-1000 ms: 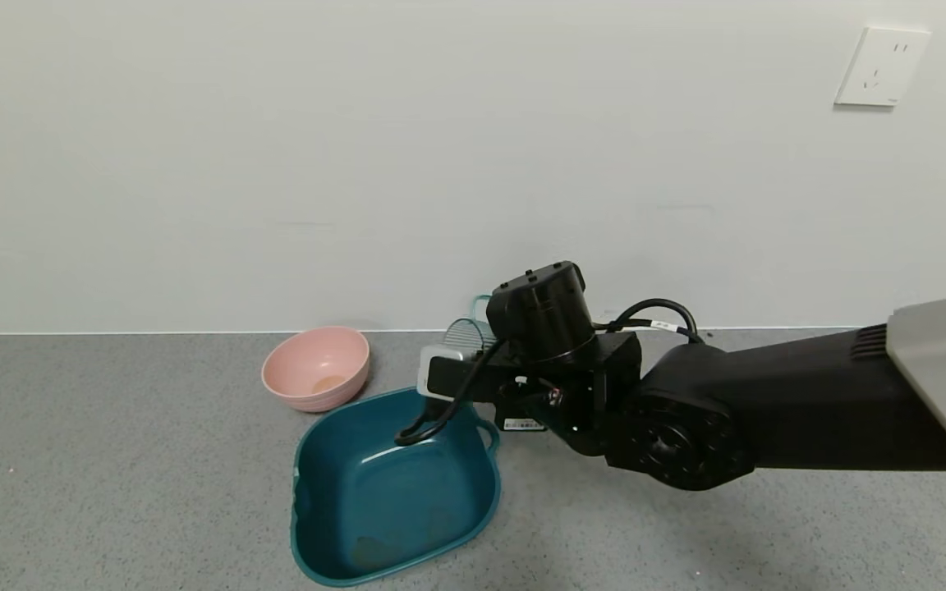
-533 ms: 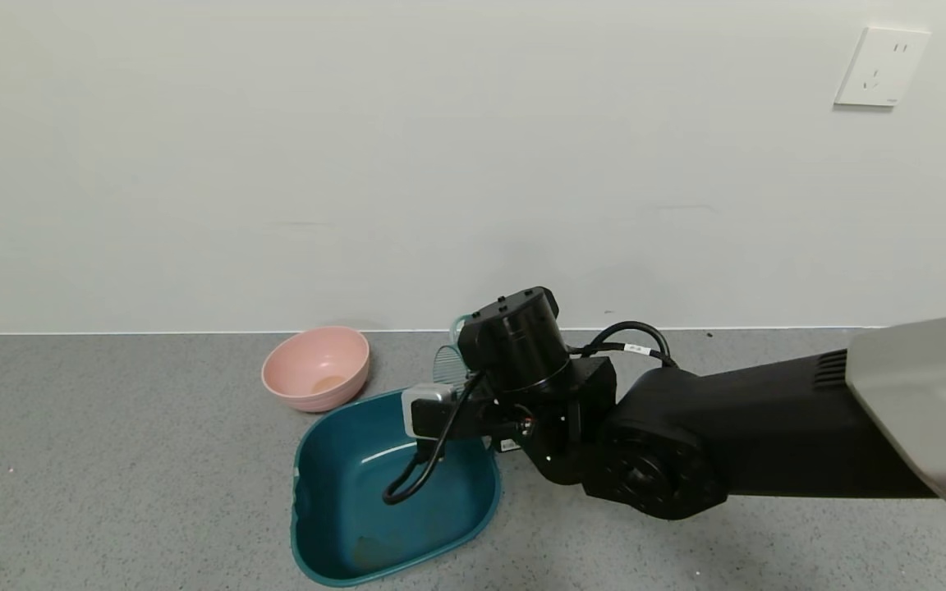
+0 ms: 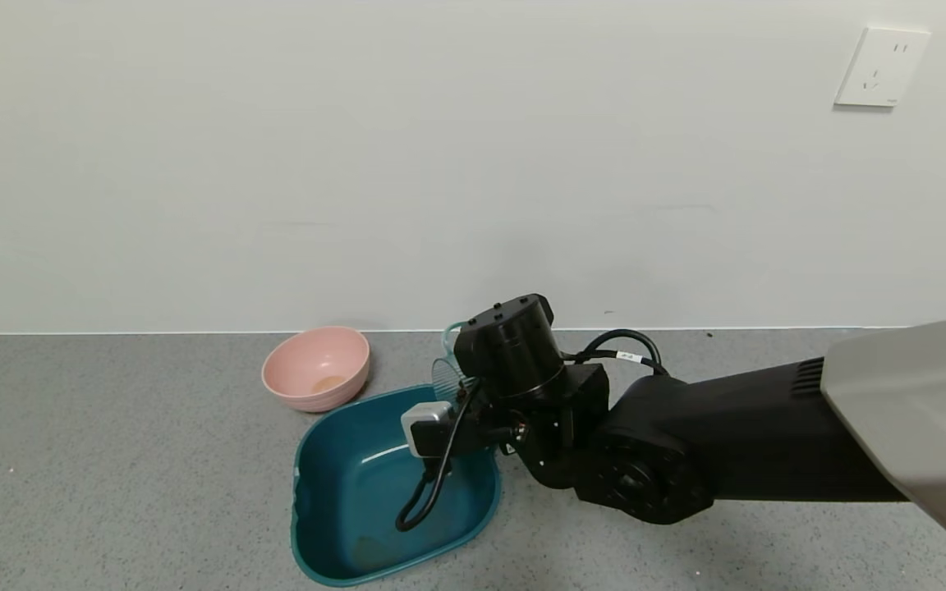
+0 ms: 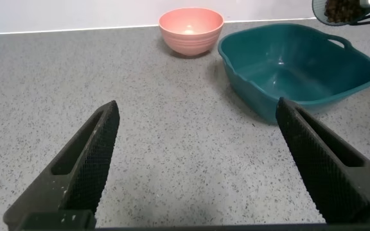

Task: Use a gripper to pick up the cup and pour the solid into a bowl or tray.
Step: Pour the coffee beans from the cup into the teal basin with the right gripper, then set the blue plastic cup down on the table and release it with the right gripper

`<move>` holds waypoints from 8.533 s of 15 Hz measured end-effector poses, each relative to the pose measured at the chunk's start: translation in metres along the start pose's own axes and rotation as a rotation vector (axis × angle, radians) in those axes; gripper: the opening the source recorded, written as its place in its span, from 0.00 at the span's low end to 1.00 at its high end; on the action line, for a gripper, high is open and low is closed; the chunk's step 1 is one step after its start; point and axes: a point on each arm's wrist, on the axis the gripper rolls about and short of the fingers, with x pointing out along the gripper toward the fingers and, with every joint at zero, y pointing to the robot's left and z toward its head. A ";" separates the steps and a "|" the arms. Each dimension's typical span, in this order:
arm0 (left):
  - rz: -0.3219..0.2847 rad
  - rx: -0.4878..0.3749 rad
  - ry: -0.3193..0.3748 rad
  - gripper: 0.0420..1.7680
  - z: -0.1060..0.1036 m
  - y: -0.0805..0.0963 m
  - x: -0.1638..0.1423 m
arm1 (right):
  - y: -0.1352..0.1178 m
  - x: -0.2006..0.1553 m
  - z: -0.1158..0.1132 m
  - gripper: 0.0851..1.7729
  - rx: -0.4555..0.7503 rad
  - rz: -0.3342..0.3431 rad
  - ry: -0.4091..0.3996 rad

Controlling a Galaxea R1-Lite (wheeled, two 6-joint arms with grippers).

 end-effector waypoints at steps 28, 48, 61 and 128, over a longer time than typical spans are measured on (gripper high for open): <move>0.000 0.000 0.000 0.99 0.000 0.000 0.000 | 0.007 0.005 0.022 0.74 -0.285 -0.098 0.014; 0.000 0.000 0.000 0.99 0.000 0.000 0.000 | 0.010 0.002 0.025 0.74 -0.255 -0.161 0.043; 0.000 0.000 0.000 0.99 0.000 0.000 0.000 | 0.015 -0.007 0.015 0.74 -0.050 -0.135 0.020; 0.000 0.000 0.000 0.99 0.000 0.000 0.000 | 0.089 0.039 -0.110 0.74 1.612 -0.157 -0.038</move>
